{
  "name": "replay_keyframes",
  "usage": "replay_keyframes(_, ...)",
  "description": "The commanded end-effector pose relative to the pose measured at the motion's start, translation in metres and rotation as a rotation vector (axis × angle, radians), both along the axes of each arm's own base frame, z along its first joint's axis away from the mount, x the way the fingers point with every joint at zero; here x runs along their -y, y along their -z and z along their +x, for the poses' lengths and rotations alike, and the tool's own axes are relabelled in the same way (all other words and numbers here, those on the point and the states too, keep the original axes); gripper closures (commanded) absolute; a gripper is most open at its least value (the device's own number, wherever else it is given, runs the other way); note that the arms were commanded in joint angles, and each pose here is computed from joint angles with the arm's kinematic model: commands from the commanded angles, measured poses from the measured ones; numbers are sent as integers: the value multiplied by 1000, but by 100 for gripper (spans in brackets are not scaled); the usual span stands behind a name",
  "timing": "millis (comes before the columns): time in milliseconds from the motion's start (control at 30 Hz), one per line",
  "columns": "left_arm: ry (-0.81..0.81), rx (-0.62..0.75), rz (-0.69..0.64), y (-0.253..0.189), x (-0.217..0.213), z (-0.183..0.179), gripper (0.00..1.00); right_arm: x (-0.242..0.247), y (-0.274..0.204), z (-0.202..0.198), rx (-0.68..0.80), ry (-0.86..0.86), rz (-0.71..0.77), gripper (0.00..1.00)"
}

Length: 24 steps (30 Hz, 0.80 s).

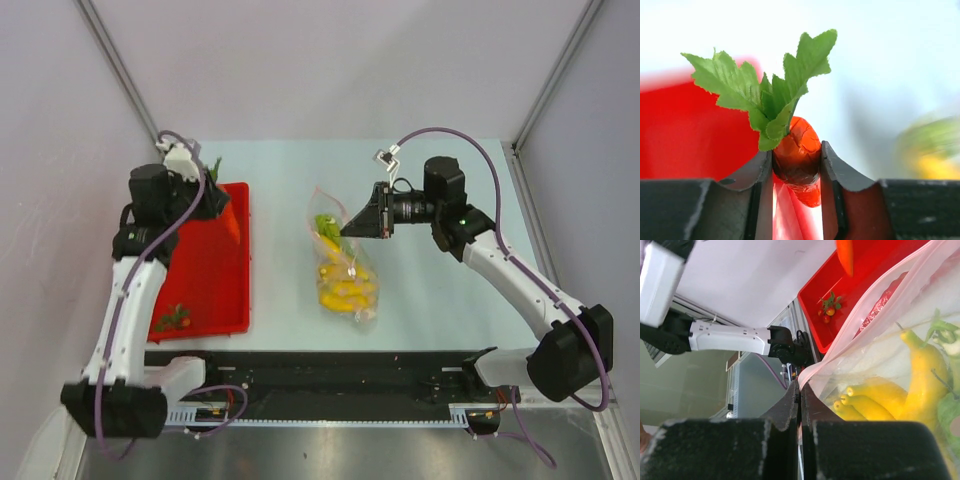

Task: Place the food in the zip-top bag and seal the zipper
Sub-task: Pick up the fake vegetable from the bin, then place the fake vegetable in the zipper food storage bag.

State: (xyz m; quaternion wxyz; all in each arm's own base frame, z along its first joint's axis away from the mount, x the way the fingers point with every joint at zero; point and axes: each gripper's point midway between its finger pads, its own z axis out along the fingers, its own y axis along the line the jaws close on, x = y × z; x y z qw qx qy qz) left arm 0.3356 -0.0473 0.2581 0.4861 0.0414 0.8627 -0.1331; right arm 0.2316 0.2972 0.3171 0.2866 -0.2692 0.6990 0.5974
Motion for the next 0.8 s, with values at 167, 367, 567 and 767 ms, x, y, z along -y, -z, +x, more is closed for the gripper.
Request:
replay_keyframes(167, 323, 514, -423, -169, 142, -40, 84, -4, -22, -5, 81, -14, 41, 100)
replay_keyframes(367, 404, 416, -503, -145, 205, -39, 84, -7, -29, -3, 103, -19, 70, 100)
replay_keyframes(567, 462, 197, -472, -75, 239, -49, 77, -6, -32, -3, 98, -21, 79, 100)
replay_keyframes(767, 600, 120, -260, -43, 225, -75, 24, 0, -38, 1, 117, -2, 90, 100)
